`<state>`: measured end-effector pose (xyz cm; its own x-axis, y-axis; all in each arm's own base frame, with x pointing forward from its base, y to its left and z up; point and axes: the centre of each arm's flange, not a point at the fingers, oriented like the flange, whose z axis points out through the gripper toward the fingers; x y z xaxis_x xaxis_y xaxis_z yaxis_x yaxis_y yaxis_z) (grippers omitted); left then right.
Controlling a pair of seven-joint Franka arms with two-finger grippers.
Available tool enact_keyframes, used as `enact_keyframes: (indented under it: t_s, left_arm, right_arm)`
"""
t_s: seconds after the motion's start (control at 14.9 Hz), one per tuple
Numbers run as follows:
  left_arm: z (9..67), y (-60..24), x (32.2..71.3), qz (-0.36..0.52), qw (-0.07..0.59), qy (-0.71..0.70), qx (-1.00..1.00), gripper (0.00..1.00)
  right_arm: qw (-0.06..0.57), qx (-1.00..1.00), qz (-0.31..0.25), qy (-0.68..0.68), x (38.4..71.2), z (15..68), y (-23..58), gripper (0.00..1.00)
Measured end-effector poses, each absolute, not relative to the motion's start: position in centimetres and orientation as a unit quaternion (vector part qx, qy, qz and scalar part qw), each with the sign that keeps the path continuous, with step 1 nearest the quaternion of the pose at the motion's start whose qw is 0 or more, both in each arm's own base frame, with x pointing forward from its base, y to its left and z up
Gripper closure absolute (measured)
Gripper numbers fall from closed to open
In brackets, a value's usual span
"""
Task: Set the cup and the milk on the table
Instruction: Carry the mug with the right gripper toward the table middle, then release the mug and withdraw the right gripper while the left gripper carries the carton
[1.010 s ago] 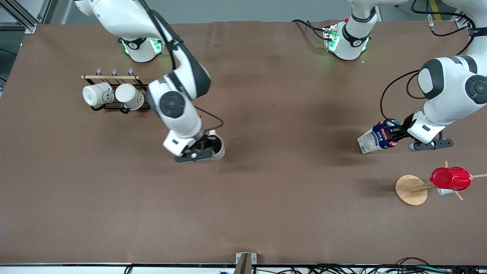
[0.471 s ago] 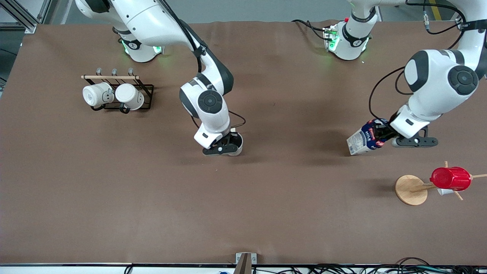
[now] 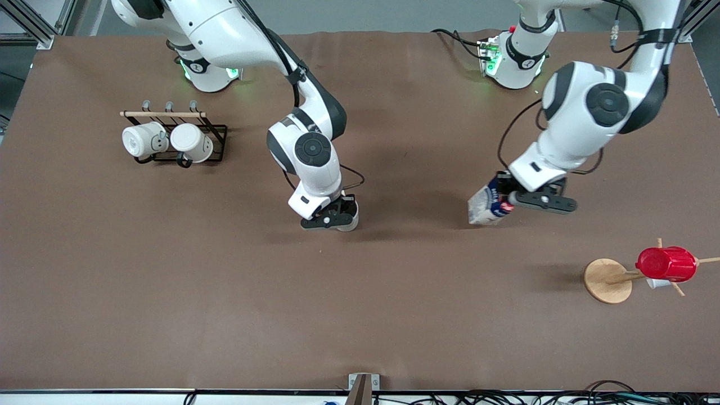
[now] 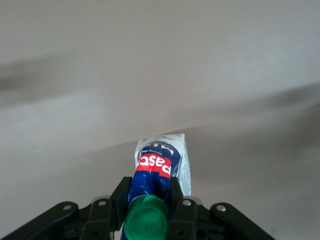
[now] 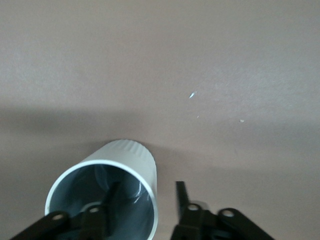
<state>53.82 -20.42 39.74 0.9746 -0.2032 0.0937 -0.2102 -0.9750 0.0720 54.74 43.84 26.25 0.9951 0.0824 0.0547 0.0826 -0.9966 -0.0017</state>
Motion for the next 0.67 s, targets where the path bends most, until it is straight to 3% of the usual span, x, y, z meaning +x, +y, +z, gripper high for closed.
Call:
enact_keyframes:
  t_s: [0.27,0.47,0.67]
  left_arm:
    - [39.5,-28.4,54.4,0.043,0.063,-0.091,0.993,0.64]
    - [37.6,-33.2,54.4,0.051,0.038,-0.104,0.993,0.64]
    - [36.5,-37.9,54.5,0.05,0.056,-0.113,0.991,0.64]
  right_arm:
    - [-0.031,-0.999,-0.034,0.007,58.6,32.9,38.1,0.04]
    - [-0.038,-0.995,-0.07,0.063,62.6,44.1,26.9,0.0]
    - [-0.029,-0.99,-0.089,0.108,63.4,52.8,15.0,0.0]
